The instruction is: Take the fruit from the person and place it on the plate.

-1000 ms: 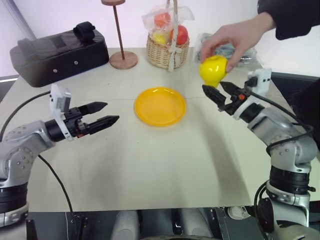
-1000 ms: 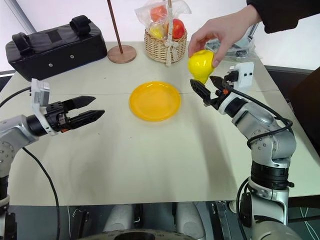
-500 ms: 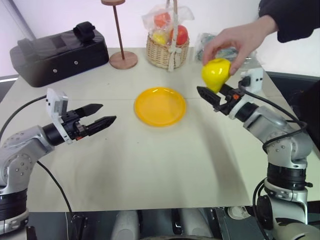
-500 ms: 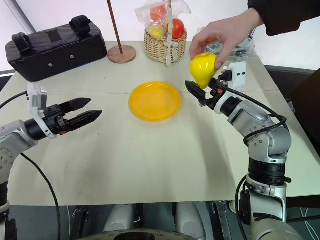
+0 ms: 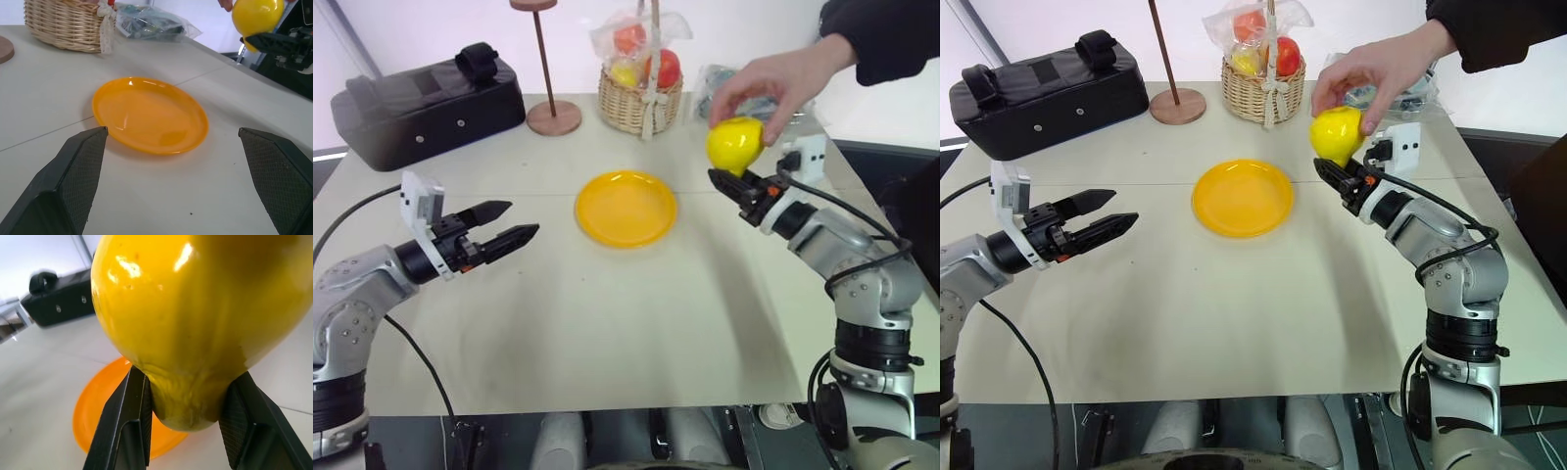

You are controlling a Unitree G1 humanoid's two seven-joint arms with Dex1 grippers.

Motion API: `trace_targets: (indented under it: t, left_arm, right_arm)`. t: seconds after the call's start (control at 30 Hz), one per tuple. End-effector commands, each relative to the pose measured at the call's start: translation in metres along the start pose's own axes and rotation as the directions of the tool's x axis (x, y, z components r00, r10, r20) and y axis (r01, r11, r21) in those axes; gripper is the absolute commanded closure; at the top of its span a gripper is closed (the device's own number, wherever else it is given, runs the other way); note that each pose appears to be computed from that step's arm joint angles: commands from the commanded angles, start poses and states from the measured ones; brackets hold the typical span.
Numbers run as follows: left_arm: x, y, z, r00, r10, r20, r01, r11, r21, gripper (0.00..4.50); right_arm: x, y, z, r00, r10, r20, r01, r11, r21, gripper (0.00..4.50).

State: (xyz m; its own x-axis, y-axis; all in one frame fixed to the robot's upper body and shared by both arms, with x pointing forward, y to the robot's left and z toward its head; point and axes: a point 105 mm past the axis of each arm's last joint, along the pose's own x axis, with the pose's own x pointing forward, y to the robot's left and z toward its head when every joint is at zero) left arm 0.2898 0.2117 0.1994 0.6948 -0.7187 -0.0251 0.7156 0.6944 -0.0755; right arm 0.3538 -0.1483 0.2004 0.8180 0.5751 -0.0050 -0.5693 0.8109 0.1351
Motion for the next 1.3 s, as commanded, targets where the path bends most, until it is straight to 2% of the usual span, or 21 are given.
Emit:
trace_targets:
  t: [0.03, 0.17, 0.33, 0.6, 0.67, 0.73, 0.8, 0.83, 1.0, 1.3]
  left_arm:
    - [-0.008, 0.005, 0.004, 1.000, 0.020, -0.023, -0.019, 0.998, 0.054, 0.00]
    - [-0.014, -0.004, -0.004, 0.997, -0.018, -0.079, 0.022, 0.998, 0.053, 0.00]
    - [-0.017, -0.004, -0.011, 0.997, 0.002, -0.077, 0.000, 1.000, 0.024, 0.00]
    - [-0.016, -0.007, -0.017, 0.996, 0.056, -0.074, -0.053, 0.998, 0.045, 0.00]
    - [-0.016, -0.007, -0.017, 0.996, 0.065, -0.065, -0.062, 0.997, 0.041, 0.00]
    - [-0.015, -0.007, -0.016, 0.996, 0.074, -0.054, -0.072, 0.997, 0.036, 0.00]
    - [-0.015, -0.008, -0.016, 0.996, 0.081, -0.047, -0.080, 0.996, 0.029, 0.00]
    - [-0.016, -0.008, -0.017, 0.995, 0.083, -0.046, -0.082, 0.996, 0.027, 0.00]
    - [-0.015, -0.006, -0.016, 0.995, 0.096, -0.041, -0.095, 0.995, 0.027, 0.00]
    - [-0.023, 0.018, -0.010, 0.966, 0.260, 0.008, -0.260, 0.964, 0.063, 0.00]
  right_arm:
    - [0.012, 0.015, -0.019, 0.994, 0.057, -0.096, -0.061, 0.997, -0.039, 3.28]
    - [0.035, 0.024, -0.032, 0.985, 0.061, -0.161, -0.078, 0.991, -0.107, 3.28]
    - [0.060, 0.035, -0.039, 0.974, 0.107, -0.200, -0.134, 0.983, -0.128, 3.28]
    - [0.083, 0.042, -0.046, 0.969, 0.133, -0.207, -0.165, 0.975, -0.149, 3.28]
    - [0.085, 0.043, -0.047, 0.968, 0.138, -0.211, -0.170, 0.974, -0.147, 2.25]
    - [0.086, 0.043, -0.049, 0.968, 0.130, -0.212, -0.163, 0.976, -0.143, 1.49]
    - [0.087, 0.042, -0.049, 0.969, 0.125, -0.213, -0.157, 0.978, -0.141, 0.38]
    - [0.087, 0.042, -0.049, 0.969, 0.123, -0.213, -0.155, 0.978, -0.139, 0.03]
    - [0.085, 0.042, -0.045, 0.970, 0.133, -0.206, -0.166, 0.975, -0.150, 0.03]
    - [0.051, 0.036, 0.001, 0.982, 0.150, -0.114, -0.172, 0.963, -0.209, 0.03]
